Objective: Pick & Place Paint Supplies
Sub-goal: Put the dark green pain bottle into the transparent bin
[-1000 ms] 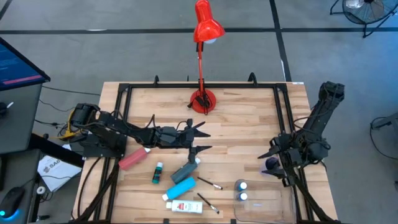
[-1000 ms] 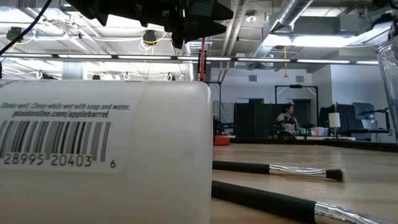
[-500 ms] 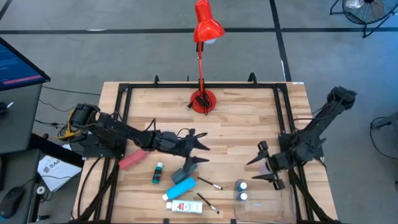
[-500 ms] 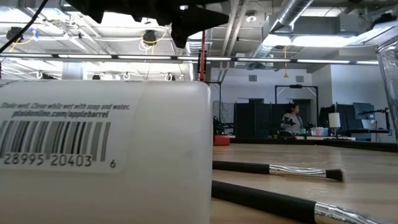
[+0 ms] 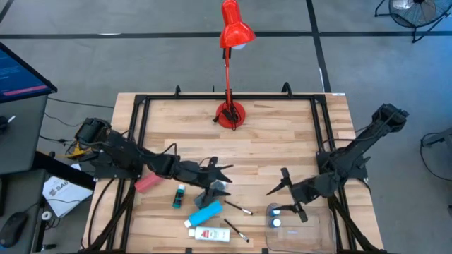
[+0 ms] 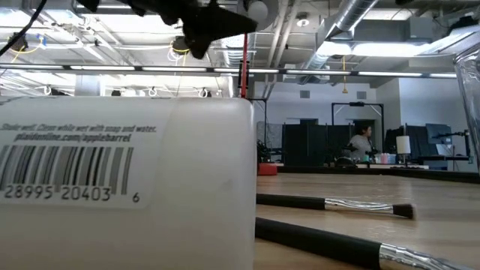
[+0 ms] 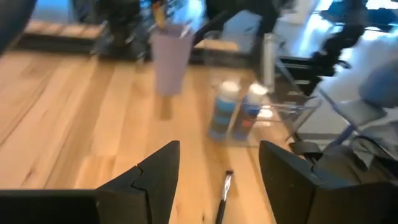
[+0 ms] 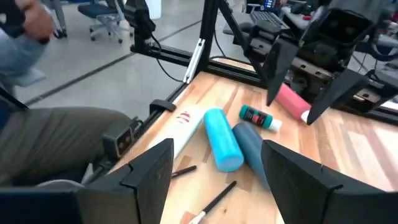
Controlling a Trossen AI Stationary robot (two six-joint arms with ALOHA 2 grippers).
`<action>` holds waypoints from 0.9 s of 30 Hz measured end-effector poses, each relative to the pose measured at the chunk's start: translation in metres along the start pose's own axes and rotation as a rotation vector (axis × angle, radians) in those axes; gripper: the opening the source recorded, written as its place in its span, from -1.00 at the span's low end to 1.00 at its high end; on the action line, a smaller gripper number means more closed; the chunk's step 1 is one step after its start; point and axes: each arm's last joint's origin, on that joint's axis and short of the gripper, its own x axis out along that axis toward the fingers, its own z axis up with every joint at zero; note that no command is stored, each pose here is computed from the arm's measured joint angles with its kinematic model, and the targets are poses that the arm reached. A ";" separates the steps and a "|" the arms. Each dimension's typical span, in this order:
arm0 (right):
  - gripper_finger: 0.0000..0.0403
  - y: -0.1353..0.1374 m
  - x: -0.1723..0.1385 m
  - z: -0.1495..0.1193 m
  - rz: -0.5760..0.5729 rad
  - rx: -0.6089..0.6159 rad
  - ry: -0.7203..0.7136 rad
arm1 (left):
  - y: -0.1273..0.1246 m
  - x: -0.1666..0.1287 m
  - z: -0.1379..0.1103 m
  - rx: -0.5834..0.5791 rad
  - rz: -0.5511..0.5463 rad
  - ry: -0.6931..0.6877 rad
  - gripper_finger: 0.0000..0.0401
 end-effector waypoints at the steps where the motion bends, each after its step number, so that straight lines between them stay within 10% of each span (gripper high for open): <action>1: 0.17 0.000 0.001 0.000 0.000 -0.014 0.004 | -0.002 -0.004 -0.001 -0.024 0.028 0.029 -0.05; 27: 0.17 -0.013 0.004 -0.003 -0.055 -0.003 0.037 | -0.049 -0.065 -0.041 -1.026 0.233 0.872 -0.36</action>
